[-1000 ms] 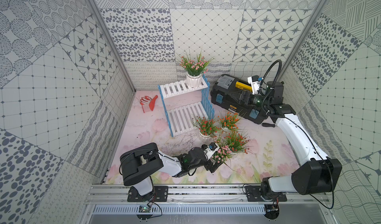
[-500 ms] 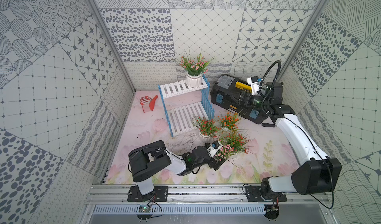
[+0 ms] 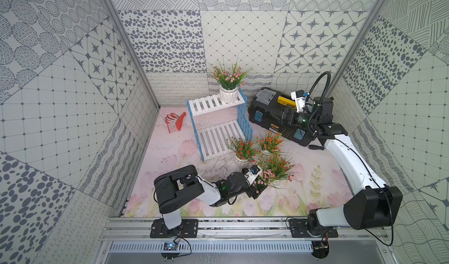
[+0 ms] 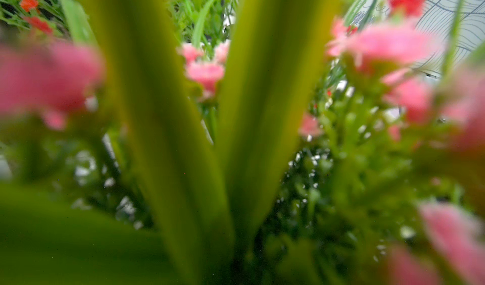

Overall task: Place the baby's breath potted plants on the rack by color
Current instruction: Pick up the baby's breath potted plant from the center of the board.

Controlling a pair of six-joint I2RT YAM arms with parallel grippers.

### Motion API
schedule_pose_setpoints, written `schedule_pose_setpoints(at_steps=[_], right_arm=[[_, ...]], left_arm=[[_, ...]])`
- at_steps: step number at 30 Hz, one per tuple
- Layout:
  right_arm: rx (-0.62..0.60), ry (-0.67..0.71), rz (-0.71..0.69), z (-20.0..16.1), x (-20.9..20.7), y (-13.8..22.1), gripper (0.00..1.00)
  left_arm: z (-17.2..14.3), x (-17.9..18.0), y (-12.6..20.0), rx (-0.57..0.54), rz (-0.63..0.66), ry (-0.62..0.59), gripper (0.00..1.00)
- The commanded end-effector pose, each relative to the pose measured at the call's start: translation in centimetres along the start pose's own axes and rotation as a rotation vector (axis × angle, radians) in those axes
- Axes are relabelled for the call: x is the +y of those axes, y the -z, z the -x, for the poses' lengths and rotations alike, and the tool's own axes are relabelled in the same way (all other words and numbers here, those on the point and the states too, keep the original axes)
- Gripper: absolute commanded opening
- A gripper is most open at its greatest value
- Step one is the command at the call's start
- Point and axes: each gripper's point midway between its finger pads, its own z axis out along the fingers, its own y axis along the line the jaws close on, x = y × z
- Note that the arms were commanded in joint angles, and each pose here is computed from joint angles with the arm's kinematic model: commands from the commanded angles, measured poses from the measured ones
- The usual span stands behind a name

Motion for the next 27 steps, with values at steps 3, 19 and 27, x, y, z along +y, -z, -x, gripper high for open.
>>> schedule_pose_setpoints(at_steps=[3, 19, 27], right_arm=[[-0.026, 0.047, 0.003, 0.4, 0.6, 0.4, 0.98], [-0.029, 0.061, -0.02, 0.3, 0.5, 0.3, 0.98], [-0.03, 0.065, -0.021, 0.2, 0.7, 0.4, 0.98]], left_arm=[[1.3, 0.8, 1.2, -0.045, 0.055, 0.019, 0.77], [6.4, 2.9, 8.6, -0.054, 0.206, 0.05, 0.75], [7.6, 4.4, 11.2, -0.078, 0.294, 0.05, 0.74]])
